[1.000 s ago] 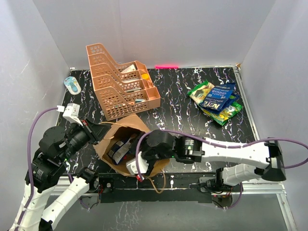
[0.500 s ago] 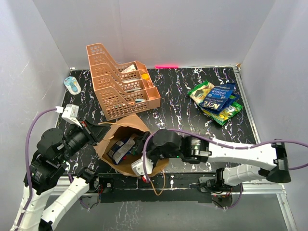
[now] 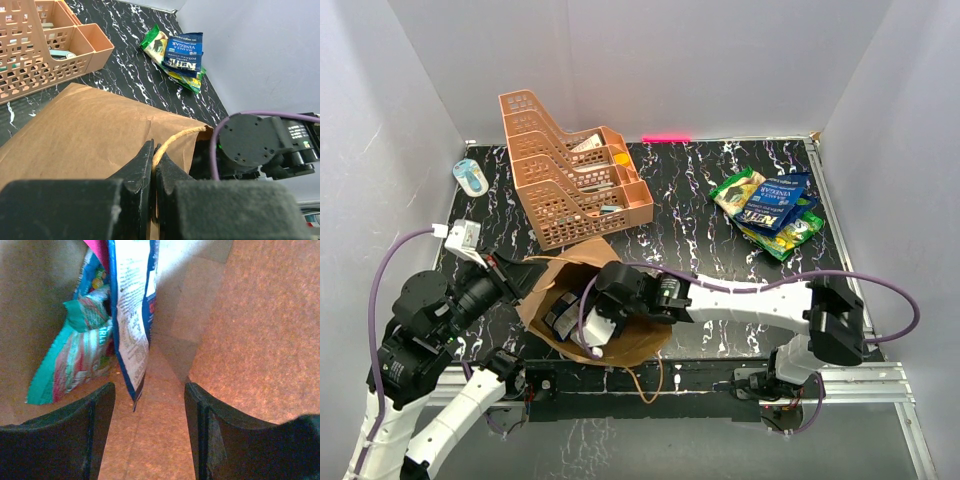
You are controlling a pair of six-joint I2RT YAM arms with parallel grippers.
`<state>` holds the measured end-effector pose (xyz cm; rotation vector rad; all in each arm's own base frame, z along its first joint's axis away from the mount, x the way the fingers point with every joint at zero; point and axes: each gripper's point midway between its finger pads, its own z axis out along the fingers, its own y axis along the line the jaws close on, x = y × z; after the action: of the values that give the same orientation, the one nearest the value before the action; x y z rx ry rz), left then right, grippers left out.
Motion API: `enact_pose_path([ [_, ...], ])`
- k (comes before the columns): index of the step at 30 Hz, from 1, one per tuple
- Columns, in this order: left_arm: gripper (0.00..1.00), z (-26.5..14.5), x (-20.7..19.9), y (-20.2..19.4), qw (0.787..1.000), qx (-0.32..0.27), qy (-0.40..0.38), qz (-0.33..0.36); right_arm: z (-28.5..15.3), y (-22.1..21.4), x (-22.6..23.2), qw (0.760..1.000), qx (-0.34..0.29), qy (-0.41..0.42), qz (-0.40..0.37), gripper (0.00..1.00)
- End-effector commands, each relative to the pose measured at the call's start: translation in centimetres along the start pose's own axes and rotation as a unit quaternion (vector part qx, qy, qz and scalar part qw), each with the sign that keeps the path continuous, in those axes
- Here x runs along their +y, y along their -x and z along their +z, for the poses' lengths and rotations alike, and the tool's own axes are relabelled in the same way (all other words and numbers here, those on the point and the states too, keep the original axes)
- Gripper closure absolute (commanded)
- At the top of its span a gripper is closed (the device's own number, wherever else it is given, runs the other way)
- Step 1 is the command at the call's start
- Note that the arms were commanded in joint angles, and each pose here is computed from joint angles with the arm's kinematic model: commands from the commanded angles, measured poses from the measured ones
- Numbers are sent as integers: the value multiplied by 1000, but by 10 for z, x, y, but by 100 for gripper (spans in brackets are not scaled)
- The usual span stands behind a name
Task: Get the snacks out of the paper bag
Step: Take out the snack from the paper bag.
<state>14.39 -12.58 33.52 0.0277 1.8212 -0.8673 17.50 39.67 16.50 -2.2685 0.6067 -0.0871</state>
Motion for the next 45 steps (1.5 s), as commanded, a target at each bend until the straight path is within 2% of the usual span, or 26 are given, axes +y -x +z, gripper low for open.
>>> enact_pose_path([
  [1,100,-8,-6,7,1000,-16,-13,11,-1,-7,-40,998,20,-40,-34,40],
  [8,100,-12,-6,8,1000,-20,-11,16,18,-15,-34,998,43,-22,-49,43],
  [14,100,-13,-7,8,1000,-20,-15,18,32,-20,-32,997,56,-21,-52,37],
  [20,100,-12,-9,6,999,-18,-24,14,64,-22,-31,997,55,-23,-46,39],
  [23,100,-13,-11,8,999,-19,-25,14,73,-26,-38,997,61,-38,-42,46],
  [29,100,-14,-9,7,1000,-17,-21,13,63,-16,-52,997,32,-67,-34,85],
  [31,100,-13,-9,6,1000,-17,-22,12,57,-12,-50,997,18,-65,-31,92],
  [40,100,-6,0,-6,1000,-4,-12,8,-5,8,-71,992,-45,-113,37,92],
  [45,100,-5,3,-7,1000,-6,-7,4,-33,25,-65,984,-99,-123,80,93],
])
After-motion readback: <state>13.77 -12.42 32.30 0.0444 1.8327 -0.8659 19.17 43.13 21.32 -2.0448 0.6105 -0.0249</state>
